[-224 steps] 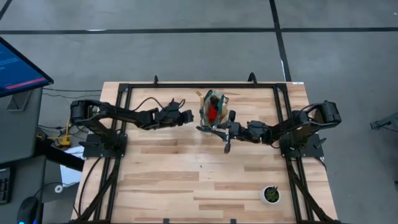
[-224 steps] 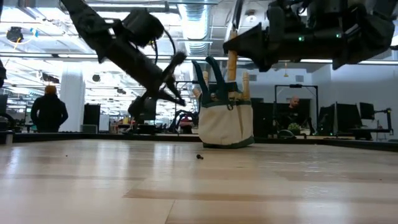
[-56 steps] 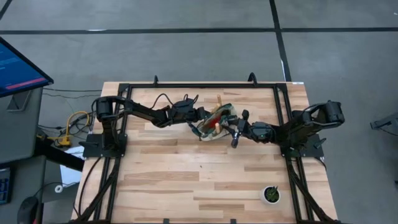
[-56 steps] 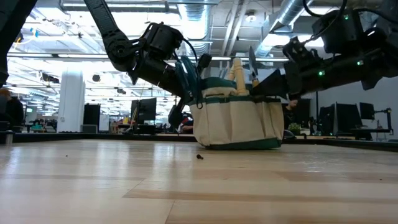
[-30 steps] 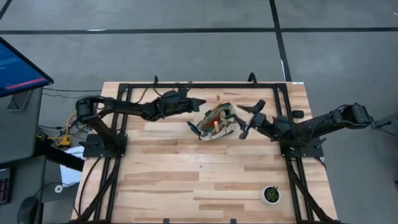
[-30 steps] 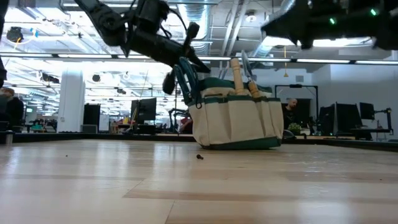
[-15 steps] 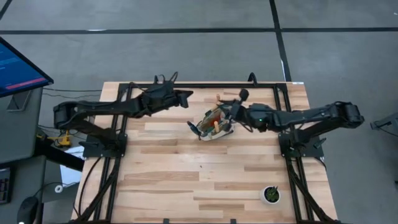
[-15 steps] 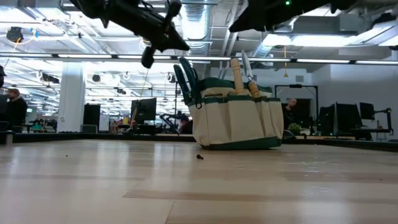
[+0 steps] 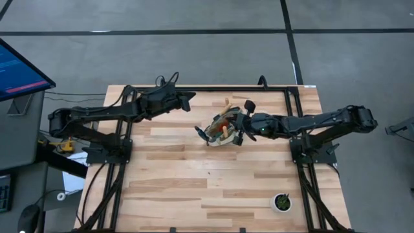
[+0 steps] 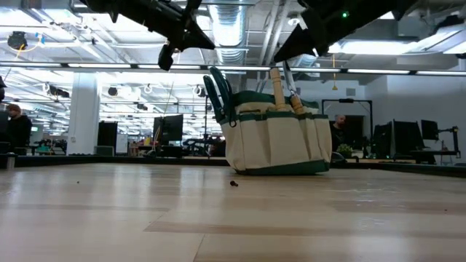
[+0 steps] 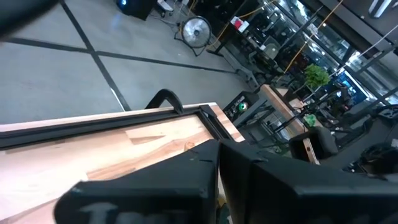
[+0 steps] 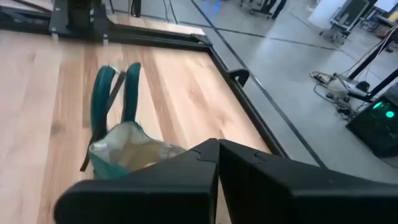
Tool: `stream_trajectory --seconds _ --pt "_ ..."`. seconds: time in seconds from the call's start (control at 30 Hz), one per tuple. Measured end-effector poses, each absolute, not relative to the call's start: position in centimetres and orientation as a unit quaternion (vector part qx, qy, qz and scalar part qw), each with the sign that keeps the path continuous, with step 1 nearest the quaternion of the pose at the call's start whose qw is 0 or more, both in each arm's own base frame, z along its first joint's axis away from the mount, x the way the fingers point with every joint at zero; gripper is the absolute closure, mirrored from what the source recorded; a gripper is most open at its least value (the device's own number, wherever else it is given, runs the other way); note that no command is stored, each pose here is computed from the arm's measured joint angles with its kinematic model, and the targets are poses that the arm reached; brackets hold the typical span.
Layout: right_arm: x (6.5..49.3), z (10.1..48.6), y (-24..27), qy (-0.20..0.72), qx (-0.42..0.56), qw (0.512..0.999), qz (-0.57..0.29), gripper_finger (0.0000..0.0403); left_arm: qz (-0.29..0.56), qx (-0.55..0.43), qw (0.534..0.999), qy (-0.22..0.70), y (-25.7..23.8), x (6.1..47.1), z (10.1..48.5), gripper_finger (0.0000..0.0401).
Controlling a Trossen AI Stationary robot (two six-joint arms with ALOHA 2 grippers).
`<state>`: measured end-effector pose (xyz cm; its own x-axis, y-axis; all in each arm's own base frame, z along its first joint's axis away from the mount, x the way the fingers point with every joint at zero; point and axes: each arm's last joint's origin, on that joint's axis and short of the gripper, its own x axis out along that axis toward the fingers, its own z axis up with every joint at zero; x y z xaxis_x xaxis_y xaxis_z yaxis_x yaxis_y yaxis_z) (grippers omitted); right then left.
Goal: Pick & Place Garden tools in Gardening bag
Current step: Return to Home Position
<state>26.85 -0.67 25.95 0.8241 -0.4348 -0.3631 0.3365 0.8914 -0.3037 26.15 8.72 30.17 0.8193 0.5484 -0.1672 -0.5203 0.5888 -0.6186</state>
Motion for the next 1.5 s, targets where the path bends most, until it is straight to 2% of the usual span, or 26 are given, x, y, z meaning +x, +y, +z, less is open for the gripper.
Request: stream_trajectory --seconds 0.27,0.37,0.53,0.67,0.9,1.07,1.23,1.4,1.5 --pt "25.8 27.3 -0.3 0.192 -0.111 0.953 -0.206 0.04 0.282 -0.342 0.896 -0.015 8.1 26.3 30.2 0.0399" --pt "24.6 30.2 0.2 0.117 -0.12 0.966 -0.198 0.0401 0.25 -0.337 0.907 -0.021 7.7 25.6 31.2 0.0399" --pt "20.1 34.6 0.3 0.015 -0.116 0.974 -0.196 0.0402 0.197 -0.263 0.942 -0.066 6.2 22.4 34.8 0.0399" --pt "15.7 35.7 -0.2 -0.022 -0.094 0.974 -0.204 0.0402 0.221 -0.196 0.95 -0.104 4.9 18.8 37.1 0.0399" --pt "9.2 33.6 -0.7 -0.04 -0.026 0.978 -0.205 0.0402 0.332 -0.168 0.928 -0.04 2.6 15.4 36.3 0.04" --pt "6.3 30.8 -1.0 -0.077 0.002 0.974 -0.214 0.0402 0.341 -0.149 0.928 0.0 0.8 15.4 32.9 0.04" --pt "4.3 28.5 -1.2 -0.114 0.032 0.966 -0.228 0.0402 0.266 -0.201 0.943 -0.015 -0.1 13.6 30.3 0.04" --pt "5.1 27.3 -1.1 -0.076 0.027 0.972 -0.223 0.0402 0.141 -0.24 0.959 -0.064 -0.7 11.7 28.6 0.04" --pt "6.0 25.1 -1.0 -0.037 0.043 0.976 -0.209 0.0402 0.094 -0.248 0.96 -0.084 -0.8 10.8 27.2 0.04"
